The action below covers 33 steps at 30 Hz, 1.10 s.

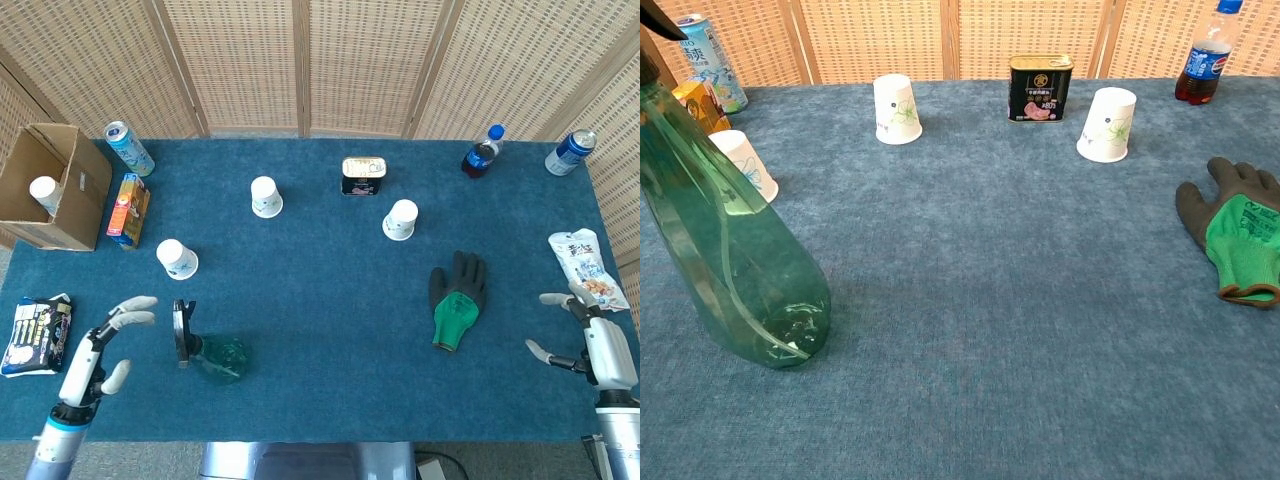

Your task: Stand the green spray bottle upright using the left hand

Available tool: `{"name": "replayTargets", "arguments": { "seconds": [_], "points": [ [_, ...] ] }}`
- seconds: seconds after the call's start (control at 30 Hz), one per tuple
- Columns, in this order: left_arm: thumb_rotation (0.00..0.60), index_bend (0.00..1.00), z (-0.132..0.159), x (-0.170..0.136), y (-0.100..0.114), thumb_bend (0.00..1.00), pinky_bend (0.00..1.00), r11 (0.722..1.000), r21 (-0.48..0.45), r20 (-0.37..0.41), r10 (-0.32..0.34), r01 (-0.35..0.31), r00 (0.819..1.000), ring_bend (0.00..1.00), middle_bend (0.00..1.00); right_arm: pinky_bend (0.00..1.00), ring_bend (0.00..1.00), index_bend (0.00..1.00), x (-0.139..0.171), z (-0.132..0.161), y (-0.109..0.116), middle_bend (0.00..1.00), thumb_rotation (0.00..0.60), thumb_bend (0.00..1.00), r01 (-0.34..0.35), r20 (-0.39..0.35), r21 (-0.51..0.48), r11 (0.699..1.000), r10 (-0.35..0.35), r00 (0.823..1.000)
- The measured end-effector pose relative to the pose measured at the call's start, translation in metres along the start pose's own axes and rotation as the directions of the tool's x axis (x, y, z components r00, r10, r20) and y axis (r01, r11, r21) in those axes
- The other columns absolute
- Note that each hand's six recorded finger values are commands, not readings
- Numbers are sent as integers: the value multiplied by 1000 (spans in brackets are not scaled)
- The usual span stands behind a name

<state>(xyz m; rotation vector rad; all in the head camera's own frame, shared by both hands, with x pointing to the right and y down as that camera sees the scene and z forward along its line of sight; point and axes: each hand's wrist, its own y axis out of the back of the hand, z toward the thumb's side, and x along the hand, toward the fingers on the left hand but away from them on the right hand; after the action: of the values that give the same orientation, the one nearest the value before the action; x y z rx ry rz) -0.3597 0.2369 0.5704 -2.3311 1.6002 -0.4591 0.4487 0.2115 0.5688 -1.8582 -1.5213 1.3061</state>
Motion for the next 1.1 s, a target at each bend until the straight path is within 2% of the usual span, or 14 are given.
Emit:
{"name": "replayTargets", "arguments": {
  "seconds": [0.23,0.37,0.47,0.57,0.67,0.7,0.8,0.93,1.03,1.1],
  "points": [
    [135,237,11,-13,33,364,335,987,163,-66,26,-15,997,164,193,275,103,301,-6,2,1,353,600,211,-10,1,35,999,10,1000],
    [137,255,16,-19,56,364,326,953,302,-118,49,-11,992,163,194,271,100,302,-9,2,4,352,600,209,-7,13,84,996,6,1000],
    [131,259,18,-24,73,364,290,910,416,-160,76,-3,984,160,197,267,96,303,-12,2,7,352,600,209,1,26,125,992,-4,1000],
    [133,265,19,-31,91,365,256,845,535,-214,109,24,971,159,201,262,92,303,-14,2,10,351,600,210,10,34,174,985,-16,999],
    [144,275,17,-39,111,364,233,757,647,-296,143,88,945,155,203,257,89,304,-15,3,13,350,600,210,22,36,247,969,-32,999],
    [157,277,16,-42,118,364,224,722,681,-331,156,121,931,154,203,255,86,304,-16,3,14,349,600,210,25,36,269,963,-36,999],
    [181,285,15,-51,134,363,201,643,738,-409,189,202,893,153,204,246,79,303,-17,4,18,347,600,210,39,38,340,939,-55,998],
    [223,302,12,-61,143,364,188,582,768,-469,227,267,853,154,205,234,68,304,-17,4,24,330,600,212,60,47,414,908,-87,995],
    [277,304,10,-65,146,364,174,543,788,-482,249,291,840,154,207,228,60,303,-15,2,26,317,600,211,68,64,431,900,-105,992],
    [287,304,9,-65,146,364,183,531,795,-482,258,293,837,154,207,228,58,303,-14,1,26,317,600,211,68,69,431,900,-109,992]
  ]
}}
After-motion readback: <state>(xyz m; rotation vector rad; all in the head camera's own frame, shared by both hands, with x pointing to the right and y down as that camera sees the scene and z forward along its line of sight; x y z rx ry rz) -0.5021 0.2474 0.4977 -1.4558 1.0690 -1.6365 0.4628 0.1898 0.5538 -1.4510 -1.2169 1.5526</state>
